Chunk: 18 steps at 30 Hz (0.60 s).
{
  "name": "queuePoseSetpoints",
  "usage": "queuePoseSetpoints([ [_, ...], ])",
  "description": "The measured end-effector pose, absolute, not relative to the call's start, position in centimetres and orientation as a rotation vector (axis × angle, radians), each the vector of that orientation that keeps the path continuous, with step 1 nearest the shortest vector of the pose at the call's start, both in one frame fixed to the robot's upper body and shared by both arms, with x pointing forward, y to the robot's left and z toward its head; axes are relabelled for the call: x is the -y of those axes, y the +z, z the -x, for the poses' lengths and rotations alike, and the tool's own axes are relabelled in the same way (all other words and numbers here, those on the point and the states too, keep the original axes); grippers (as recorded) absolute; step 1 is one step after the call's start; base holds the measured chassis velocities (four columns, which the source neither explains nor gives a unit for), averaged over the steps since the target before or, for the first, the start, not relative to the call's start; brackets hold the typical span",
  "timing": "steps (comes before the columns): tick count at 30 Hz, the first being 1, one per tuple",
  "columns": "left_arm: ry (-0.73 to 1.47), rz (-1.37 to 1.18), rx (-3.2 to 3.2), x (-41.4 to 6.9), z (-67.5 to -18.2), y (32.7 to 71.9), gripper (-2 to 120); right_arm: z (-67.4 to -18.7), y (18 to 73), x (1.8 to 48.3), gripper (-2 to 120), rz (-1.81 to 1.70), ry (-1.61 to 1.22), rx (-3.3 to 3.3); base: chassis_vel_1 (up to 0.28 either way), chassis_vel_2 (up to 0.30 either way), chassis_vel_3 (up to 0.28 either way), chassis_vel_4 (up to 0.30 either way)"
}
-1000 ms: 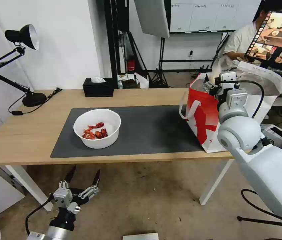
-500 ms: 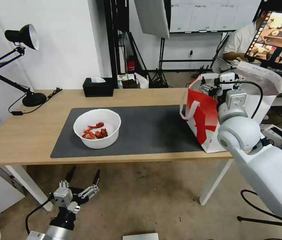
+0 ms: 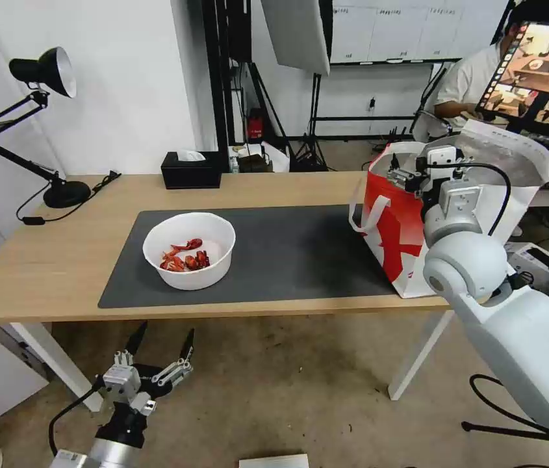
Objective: Pick up the trash from the table and place it into the takeout bag.
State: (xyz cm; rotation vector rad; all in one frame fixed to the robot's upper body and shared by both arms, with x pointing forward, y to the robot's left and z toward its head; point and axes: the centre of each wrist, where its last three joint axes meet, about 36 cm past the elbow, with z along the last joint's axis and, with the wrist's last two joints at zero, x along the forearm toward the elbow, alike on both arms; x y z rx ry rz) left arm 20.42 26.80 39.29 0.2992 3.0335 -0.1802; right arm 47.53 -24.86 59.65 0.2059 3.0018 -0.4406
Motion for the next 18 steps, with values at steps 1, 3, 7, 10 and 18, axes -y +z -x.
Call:
queuePoseSetpoints([
  [1, -0.181, -0.299, -3.033, -26.8, -20.4, 39.3, 100, -47.5, 59.6, 24.9, 100, -0.206, -0.440, -3.001, 0.000, 0.000, 0.000, 0.000],
  [3, -0.181, -0.300, -3.033, -26.8, -20.4, 39.3, 100, -47.4, 59.6, 24.9, 100, -0.203, -0.436, -3.001, 0.000, 0.000, 0.000, 0.000],
  [7, -0.181, -0.306, -3.032, -26.7, -20.5, 39.4, 100, -46.6, 60.0, 24.7, 100, -0.095, -0.308, -2.984, 0.000, 0.000, 0.000, 0.000],
  [10, -0.178, -0.311, -3.031, -26.8, -20.5, 39.4, 100, -45.2, 60.1, 24.1, 100, 0.057, -0.170, -2.950, 0.000, 0.000, 0.000, 0.000],
  [18, -0.192, -0.311, -3.039, -26.5, -20.5, 39.4, 100, -40.6, 58.6, 24.1, 100, 0.458, -0.051, -2.905, 0.000, 0.000, 0.000, 0.000],
])
